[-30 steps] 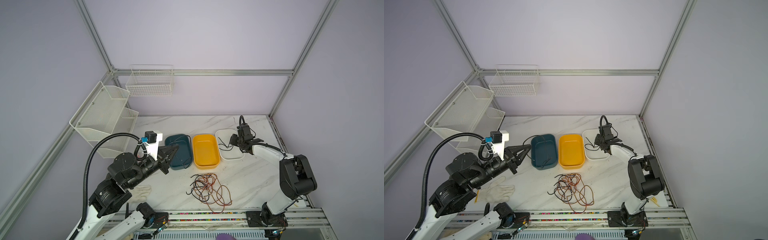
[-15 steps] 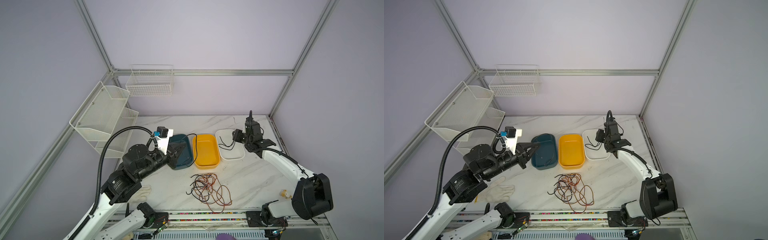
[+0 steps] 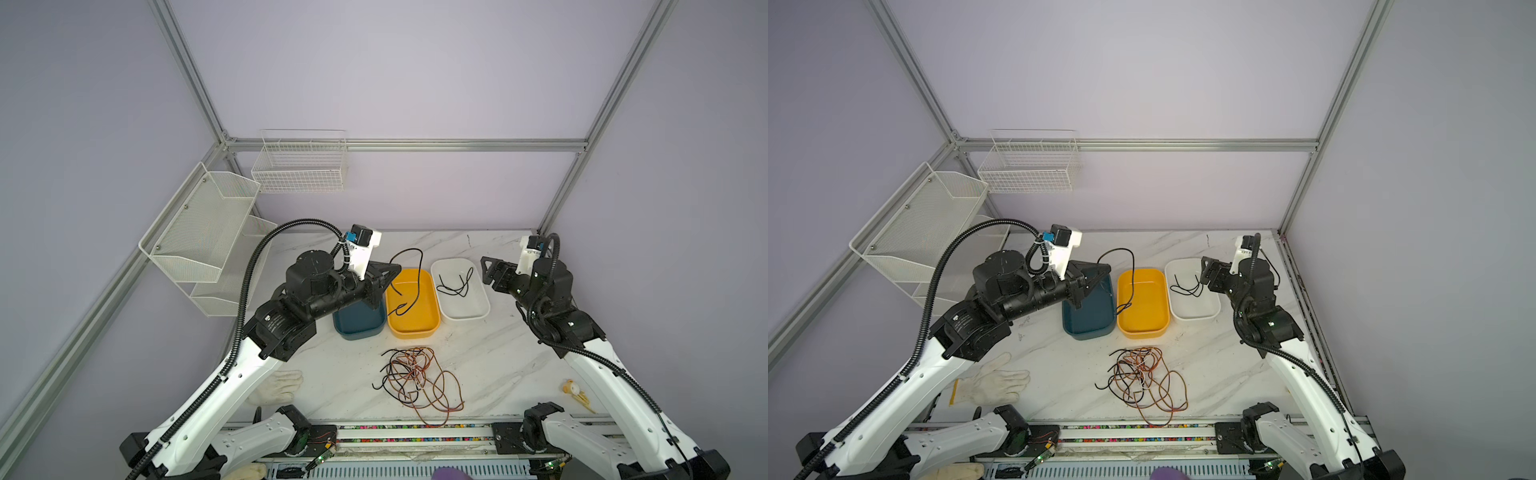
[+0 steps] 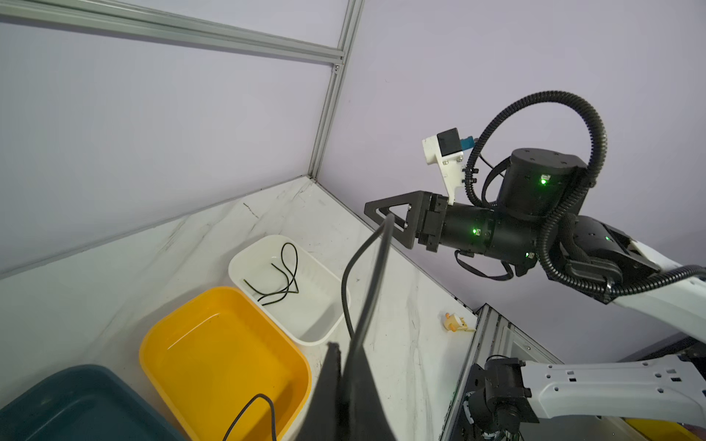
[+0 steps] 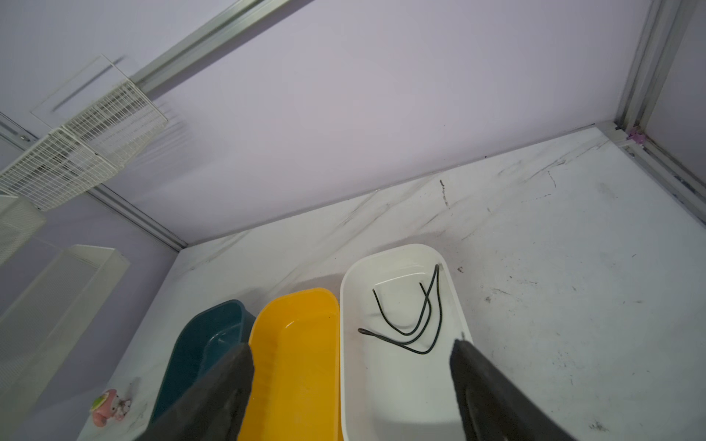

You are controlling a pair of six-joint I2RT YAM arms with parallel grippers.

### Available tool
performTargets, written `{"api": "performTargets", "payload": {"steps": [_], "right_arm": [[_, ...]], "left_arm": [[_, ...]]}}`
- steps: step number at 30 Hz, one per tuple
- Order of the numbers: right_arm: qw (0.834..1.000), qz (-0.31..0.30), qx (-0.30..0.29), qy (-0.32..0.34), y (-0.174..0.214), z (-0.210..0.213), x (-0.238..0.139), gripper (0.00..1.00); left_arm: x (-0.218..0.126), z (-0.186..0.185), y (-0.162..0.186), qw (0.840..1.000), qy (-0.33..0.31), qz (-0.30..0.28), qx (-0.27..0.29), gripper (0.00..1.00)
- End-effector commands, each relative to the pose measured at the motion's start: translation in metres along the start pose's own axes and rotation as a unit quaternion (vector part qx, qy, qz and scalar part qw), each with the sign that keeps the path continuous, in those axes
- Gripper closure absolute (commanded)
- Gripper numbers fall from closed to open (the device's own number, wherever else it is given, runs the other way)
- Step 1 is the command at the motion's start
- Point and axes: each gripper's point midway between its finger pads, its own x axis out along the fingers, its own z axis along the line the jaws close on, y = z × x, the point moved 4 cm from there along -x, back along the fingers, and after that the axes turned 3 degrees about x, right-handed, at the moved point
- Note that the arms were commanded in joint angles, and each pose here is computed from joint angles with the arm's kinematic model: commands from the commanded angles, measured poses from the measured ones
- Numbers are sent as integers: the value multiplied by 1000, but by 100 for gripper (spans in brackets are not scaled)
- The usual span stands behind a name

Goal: Untangle the cables

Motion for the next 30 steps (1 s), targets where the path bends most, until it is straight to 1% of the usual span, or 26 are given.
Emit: {"api": "performTargets", "payload": {"steps": [1, 2, 4, 7, 12, 13, 17, 24, 28, 30], "right_arm": [[1000, -6, 8, 24, 6, -11, -11, 10], [1000, -9, 10, 26, 6, -12, -15, 9], [999, -16, 21, 30, 9, -17, -26, 3], [999, -26, 33, 28, 13, -22, -42, 2], [997, -55, 36, 41, 11, -31, -69, 2], [997, -60, 37, 41, 9, -31, -75, 2], [995, -86, 42, 41, -1, -31, -100, 2], [991, -120, 28, 46, -21, -29, -145, 2], [989, -138, 13, 57, -26, -32, -161, 2], [989, -138, 18, 48, -23, -32, -164, 2]], "left_arm": [[1, -21, -51, 996, 46, -65, 39, 100], [6, -22, -53, 996, 50, -65, 41, 100], [18, -23, -60, 995, 59, -65, 42, 100], [31, -25, -72, 994, 70, -72, 49, 100], [58, -27, -86, 991, 89, -82, 56, 100], [80, -21, -77, 993, 89, -66, 48, 100], [105, -20, -74, 991, 108, -65, 38, 100], [154, -7, -57, 991, 119, -52, 25, 100], [184, 1, -42, 991, 126, -40, 9, 100], [198, 6, -32, 992, 126, -30, 0, 100]]}}
